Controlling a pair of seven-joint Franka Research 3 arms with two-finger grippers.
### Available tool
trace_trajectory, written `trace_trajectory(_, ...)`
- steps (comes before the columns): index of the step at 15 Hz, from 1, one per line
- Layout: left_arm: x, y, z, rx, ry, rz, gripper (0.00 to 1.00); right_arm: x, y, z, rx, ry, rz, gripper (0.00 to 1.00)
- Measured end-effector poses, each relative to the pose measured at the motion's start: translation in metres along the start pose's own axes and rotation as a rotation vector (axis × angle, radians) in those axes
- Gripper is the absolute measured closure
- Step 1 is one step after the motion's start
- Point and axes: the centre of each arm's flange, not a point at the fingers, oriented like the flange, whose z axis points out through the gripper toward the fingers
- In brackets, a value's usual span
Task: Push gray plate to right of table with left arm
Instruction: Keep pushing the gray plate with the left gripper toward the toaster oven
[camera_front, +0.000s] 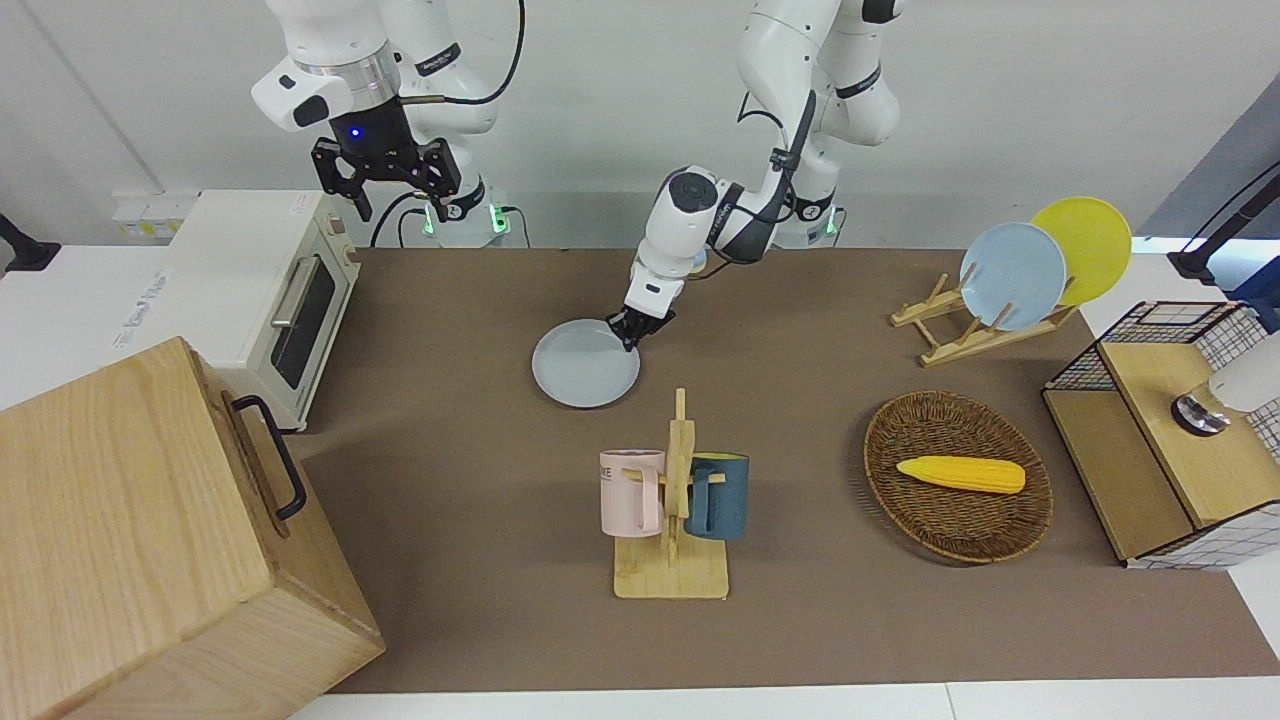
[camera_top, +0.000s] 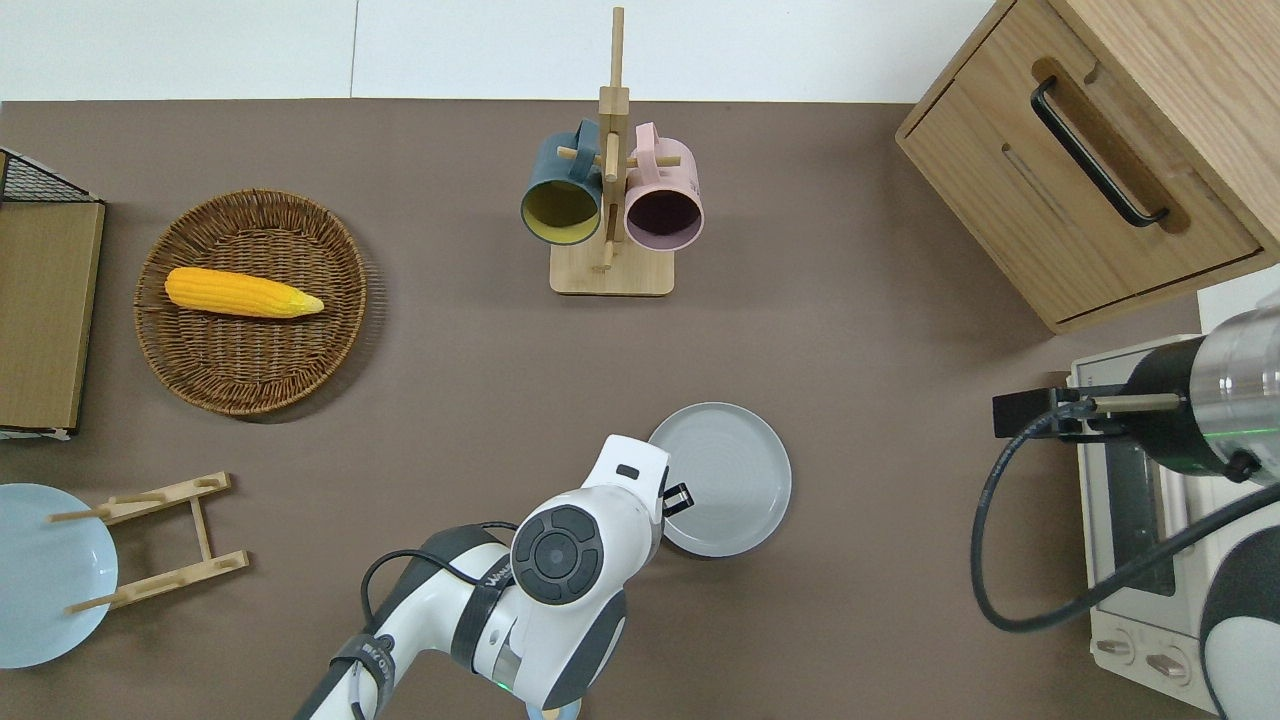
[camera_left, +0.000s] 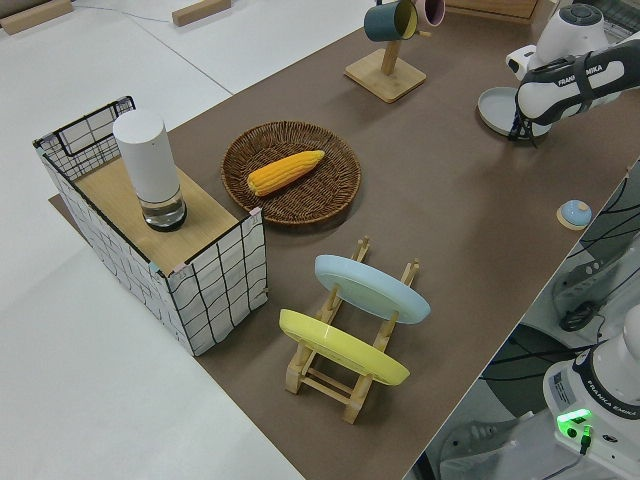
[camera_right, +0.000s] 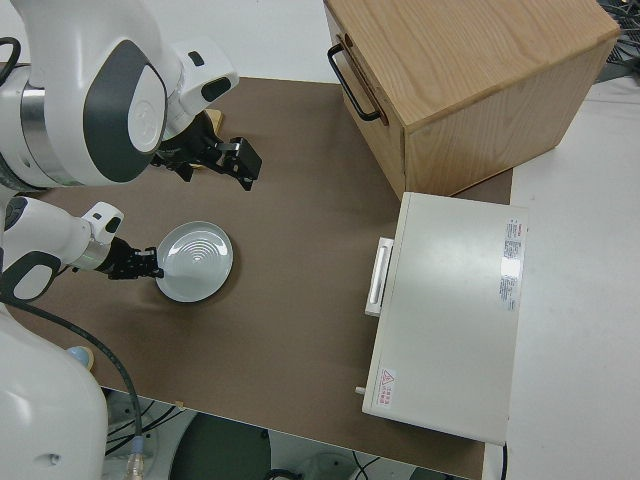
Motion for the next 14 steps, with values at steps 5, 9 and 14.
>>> trace_trajectory(5,0.0,0.011,0.004,-0.01,-0.004,-0.003,0.93,0.0,0.0,0.0,0.0,0.0,0.0,0.0)
trace_trajectory(9,0.01,0.008,0.004,-0.006,-0.002,0.007,0.59,0.0,0.0,0.0,0.0,0.0,0.0,0.0)
trace_trajectory(14,0.06,-0.019,-0.037,0.084,-0.091,0.054,0.06,0.0,0.0,0.0,0.0,0.0,0.0,0.0)
